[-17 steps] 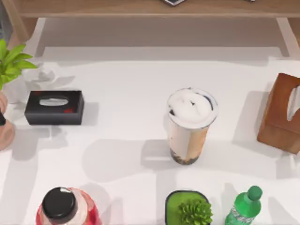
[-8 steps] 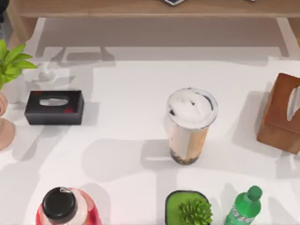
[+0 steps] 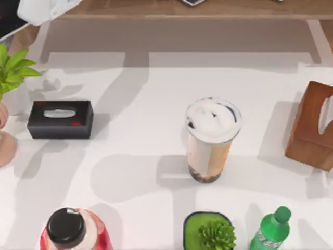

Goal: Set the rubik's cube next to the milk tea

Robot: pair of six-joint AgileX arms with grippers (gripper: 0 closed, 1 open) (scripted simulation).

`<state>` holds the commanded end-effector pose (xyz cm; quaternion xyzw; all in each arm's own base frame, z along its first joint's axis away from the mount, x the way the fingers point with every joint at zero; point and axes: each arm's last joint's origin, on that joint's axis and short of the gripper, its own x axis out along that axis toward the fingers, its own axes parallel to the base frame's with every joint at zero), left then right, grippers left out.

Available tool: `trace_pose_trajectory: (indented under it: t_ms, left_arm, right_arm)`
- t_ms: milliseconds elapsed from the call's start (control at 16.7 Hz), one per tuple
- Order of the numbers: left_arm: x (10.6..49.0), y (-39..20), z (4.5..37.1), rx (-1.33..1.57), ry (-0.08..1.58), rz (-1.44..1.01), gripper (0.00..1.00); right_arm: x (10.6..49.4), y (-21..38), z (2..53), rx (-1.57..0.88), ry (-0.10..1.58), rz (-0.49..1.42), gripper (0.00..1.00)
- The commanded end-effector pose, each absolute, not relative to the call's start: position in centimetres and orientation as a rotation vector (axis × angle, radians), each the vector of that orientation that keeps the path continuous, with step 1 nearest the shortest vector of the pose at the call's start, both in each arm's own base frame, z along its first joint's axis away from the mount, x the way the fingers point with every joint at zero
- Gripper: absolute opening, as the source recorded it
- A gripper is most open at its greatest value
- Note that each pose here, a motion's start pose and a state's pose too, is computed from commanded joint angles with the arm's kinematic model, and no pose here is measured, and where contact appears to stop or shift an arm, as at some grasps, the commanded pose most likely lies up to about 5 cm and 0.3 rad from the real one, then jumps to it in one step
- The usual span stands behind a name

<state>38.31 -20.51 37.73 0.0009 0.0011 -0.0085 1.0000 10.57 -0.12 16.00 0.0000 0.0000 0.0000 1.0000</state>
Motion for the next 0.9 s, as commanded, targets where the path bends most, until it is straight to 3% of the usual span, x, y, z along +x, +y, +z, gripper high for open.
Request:
trace_pose_trajectory:
  t_ms: [420,900]
  left_arm:
    - [38.6,-20.7,37.6,0.001,0.002,-0.018,1.00]
    - [41.8,-19.6,37.9,0.000,0.000,-0.020,1.00]
  right_arm:
    - [10.6,-0.1,16.0,0.000,0.000,0.000,1.00]
    - [10.6,-0.1,16.0,0.000,0.000,0.000,1.00]
